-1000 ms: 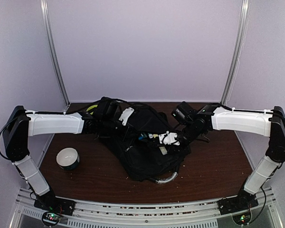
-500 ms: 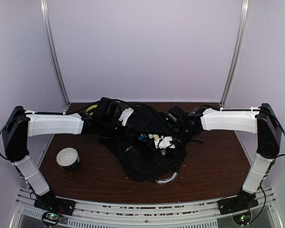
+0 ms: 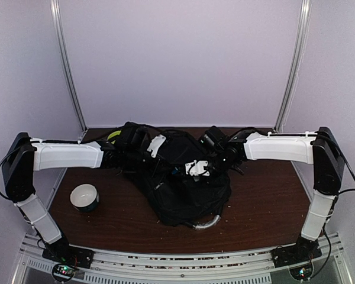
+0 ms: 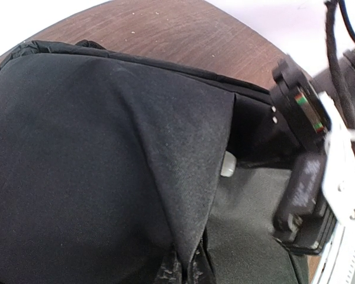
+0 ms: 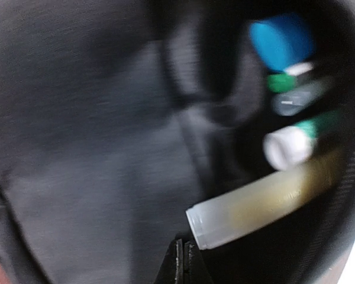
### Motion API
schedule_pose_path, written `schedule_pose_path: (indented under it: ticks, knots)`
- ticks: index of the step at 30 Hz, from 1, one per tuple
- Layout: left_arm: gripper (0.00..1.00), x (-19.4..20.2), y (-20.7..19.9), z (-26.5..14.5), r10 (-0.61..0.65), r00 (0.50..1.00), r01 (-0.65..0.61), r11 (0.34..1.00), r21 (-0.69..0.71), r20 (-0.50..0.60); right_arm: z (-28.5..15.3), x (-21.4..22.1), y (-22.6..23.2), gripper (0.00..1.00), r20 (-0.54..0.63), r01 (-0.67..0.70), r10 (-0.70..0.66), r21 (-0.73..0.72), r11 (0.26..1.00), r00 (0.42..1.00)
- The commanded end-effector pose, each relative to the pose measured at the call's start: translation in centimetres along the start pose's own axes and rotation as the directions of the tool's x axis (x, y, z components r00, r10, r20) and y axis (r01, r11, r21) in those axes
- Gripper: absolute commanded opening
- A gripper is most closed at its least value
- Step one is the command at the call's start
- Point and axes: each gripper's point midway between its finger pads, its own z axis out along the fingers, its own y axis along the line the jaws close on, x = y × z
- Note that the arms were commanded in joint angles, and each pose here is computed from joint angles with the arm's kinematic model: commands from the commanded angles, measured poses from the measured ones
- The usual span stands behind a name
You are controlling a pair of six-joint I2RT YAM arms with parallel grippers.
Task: Pack the student bag
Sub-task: Adjust the pen in the lower front pocket of the bag.
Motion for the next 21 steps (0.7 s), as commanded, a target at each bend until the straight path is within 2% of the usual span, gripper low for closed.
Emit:
schedule_pose_path:
  ticks: [1, 11, 16, 21]
  knots:
    - [0.0, -3.3, -1.5, -2.0, 0.059, 0.991, -0.063, 0.998, 0.027, 0.123, 0.2, -1.2, -3.7, 0.0, 0.008, -0.03, 0.029, 0.139, 0.99, 1.0]
    - [0.0, -3.2, -1.5, -2.1, 0.061, 0.991, -0.064, 0.998, 0.022, 0.121, 0.5, -2.8, -6.8, 0.0, 0.138, -0.171, 0.137, 0.277, 0.945, 0.981]
    - [0.0, -3.1, -1.4, -2.0, 0.061, 0.991, -0.065, 0.998, 0.023, 0.117, -0.6, -2.7, -8.6, 0.0, 0.229, -0.287, 0.21, 0.392, 0.874, 0.951]
    - [0.0, -3.1, -1.4, -1.9, 0.06, 0.991, -0.064, 0.998, 0.024, 0.118, -0.9, -2.1, -9.1, 0.0, 0.27, -0.367, 0.27, 0.429, 0.826, 0.924]
